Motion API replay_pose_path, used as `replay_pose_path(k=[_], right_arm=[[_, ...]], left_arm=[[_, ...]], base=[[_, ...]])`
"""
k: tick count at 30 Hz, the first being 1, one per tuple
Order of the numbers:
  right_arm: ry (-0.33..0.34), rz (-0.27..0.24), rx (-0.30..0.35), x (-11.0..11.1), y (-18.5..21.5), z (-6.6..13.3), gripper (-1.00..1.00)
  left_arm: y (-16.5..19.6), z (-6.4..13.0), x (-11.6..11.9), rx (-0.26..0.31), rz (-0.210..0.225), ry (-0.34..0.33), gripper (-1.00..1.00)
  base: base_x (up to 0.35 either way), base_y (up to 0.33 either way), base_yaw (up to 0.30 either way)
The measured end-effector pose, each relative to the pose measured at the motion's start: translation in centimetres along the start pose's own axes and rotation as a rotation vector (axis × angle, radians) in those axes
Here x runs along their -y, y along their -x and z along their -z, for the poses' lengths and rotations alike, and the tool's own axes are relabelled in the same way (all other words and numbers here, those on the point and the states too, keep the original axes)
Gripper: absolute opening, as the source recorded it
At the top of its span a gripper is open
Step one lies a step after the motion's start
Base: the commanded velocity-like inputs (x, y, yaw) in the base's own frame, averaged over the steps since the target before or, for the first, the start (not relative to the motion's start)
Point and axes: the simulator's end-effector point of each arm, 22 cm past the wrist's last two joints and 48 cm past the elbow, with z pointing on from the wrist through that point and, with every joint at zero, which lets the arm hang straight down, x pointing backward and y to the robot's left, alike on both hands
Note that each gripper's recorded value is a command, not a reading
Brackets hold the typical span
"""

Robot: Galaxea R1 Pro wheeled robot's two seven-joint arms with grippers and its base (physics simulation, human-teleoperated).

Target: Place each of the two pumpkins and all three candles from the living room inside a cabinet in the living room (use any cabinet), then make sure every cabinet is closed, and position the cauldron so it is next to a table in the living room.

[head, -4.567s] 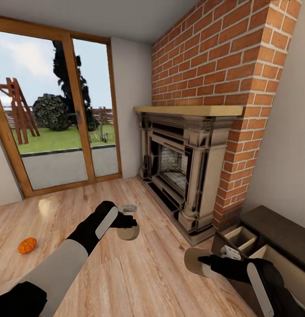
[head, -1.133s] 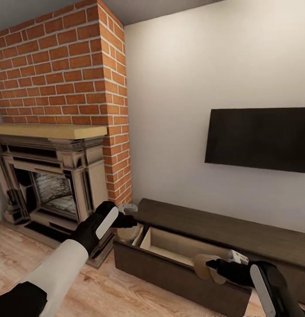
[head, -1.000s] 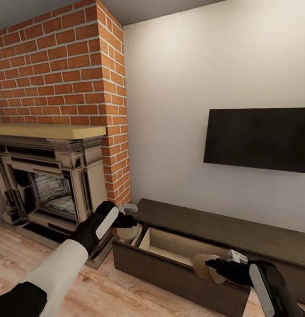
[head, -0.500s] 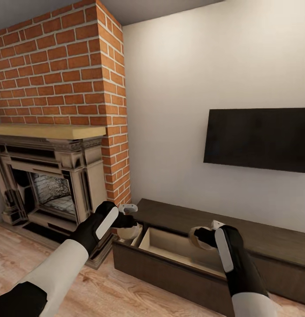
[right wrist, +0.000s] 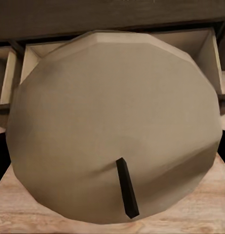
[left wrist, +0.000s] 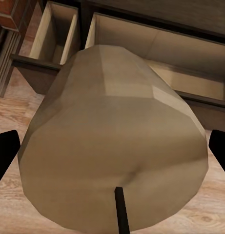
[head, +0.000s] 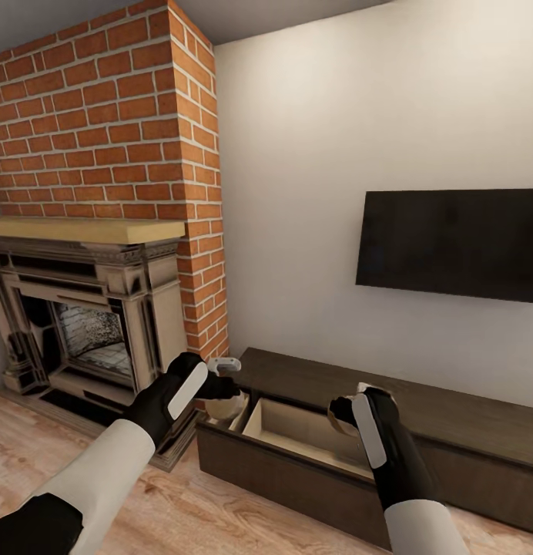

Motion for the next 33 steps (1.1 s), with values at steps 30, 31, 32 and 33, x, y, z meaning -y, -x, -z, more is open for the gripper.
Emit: replay_pose_path(k=[30,31,32,33], right_arm=[[0.067,0.086,-0.028,-4.0,-1.8,-0.4,-1.00],[0.067,0.086,-0.029,-4.0,-1.8,-0.4,-1.00],[0.067,0.086,-0.030,-4.0,-1.8,-0.5,-1.00],[0.066,0.086,-0.031,-4.0,-1.9,-0.5,-1.00]], left_arm=[[-0.8,-1.3,0.8,-0.023,0.005,-0.054,-1.00],[-0.8,-1.4,0.9,-0.024,0.005,-0.057,-1.00],[-0.9,-1.4,0.9,-0.025,0.005,-0.059,-1.00],[-0.9,-1.5,0.9,-0.026,0.006,-0.060,-1.00]], base=[[0.000,0.055,-0.197],[0.000,0.004,-0.218],[0.000,0.004,-0.217],[0.000,0.002,-0.214]])
